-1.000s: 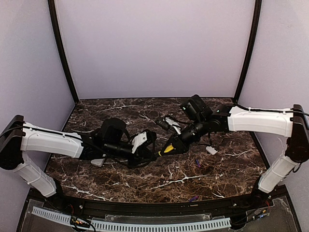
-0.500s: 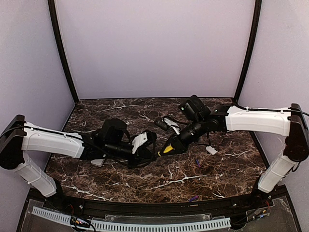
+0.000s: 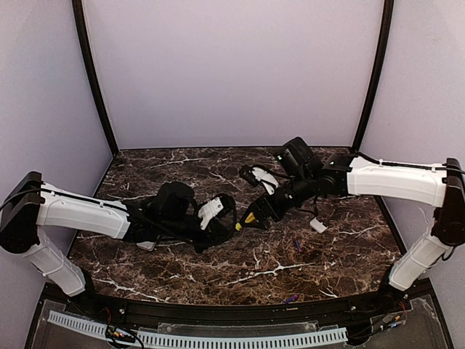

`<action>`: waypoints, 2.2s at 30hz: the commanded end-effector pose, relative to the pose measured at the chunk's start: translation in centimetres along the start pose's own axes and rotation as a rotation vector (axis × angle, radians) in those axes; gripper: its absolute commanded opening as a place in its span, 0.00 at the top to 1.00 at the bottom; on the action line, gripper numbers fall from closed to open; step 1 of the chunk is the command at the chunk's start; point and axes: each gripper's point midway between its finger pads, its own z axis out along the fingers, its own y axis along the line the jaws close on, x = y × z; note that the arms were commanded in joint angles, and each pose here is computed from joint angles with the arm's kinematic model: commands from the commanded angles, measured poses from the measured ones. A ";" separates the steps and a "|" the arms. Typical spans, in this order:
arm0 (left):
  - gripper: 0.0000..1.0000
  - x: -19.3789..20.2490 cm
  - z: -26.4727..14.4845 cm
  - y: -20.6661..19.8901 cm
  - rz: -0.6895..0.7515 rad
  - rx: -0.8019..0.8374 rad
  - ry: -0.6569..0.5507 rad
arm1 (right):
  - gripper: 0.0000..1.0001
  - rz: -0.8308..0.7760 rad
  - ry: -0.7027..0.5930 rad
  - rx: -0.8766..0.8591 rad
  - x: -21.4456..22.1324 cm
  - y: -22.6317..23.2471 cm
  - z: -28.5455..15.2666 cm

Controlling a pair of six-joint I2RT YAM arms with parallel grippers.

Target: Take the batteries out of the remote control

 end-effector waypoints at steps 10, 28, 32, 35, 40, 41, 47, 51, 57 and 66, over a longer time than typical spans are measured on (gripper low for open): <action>1.00 5.8 -0.1 9.2 -0.326 -0.421 0.222 | 0.09 0.025 -0.168 0.269 -2.6 -3.6 -5.0; 1.00 11.6 -4.5 19.6 -0.673 -0.810 0.392 | 0.10 0.027 -0.145 0.283 -2.2 -4.3 -3.9; 1.00 12.0 -4.7 21.1 -0.699 -0.838 0.405 | 0.10 0.027 -0.140 0.288 -2.0 -4.5 -3.8; 1.00 11.9 -5.0 22.3 -0.710 -0.850 0.401 | 0.09 0.026 -0.133 0.292 -1.7 -4.6 -3.6; 1.00 11.8 -4.7 24.1 -0.722 -0.854 0.398 | 0.09 0.024 -0.128 0.297 -1.6 -4.8 -3.4; 1.00 11.8 -4.8 24.4 -0.726 -0.855 0.401 | 0.09 0.025 -0.127 0.297 -1.6 -4.8 -3.4; 0.99 12.1 -4.5 25.5 -0.725 -0.859 0.409 | 0.09 0.023 -0.118 0.303 -1.4 -5.0 -3.1; 0.95 12.2 -4.4 25.7 -0.715 -0.866 0.412 | 0.09 0.020 -0.114 0.307 -1.3 -5.1 -3.0; 0.91 12.6 -4.3 25.9 -0.710 -0.878 0.414 | 0.09 0.018 -0.111 0.313 -1.3 -5.3 -2.9; 0.79 12.2 -4.1 25.9 -0.713 -0.864 0.400 | 0.09 0.020 -0.112 0.316 -1.2 -5.4 -2.9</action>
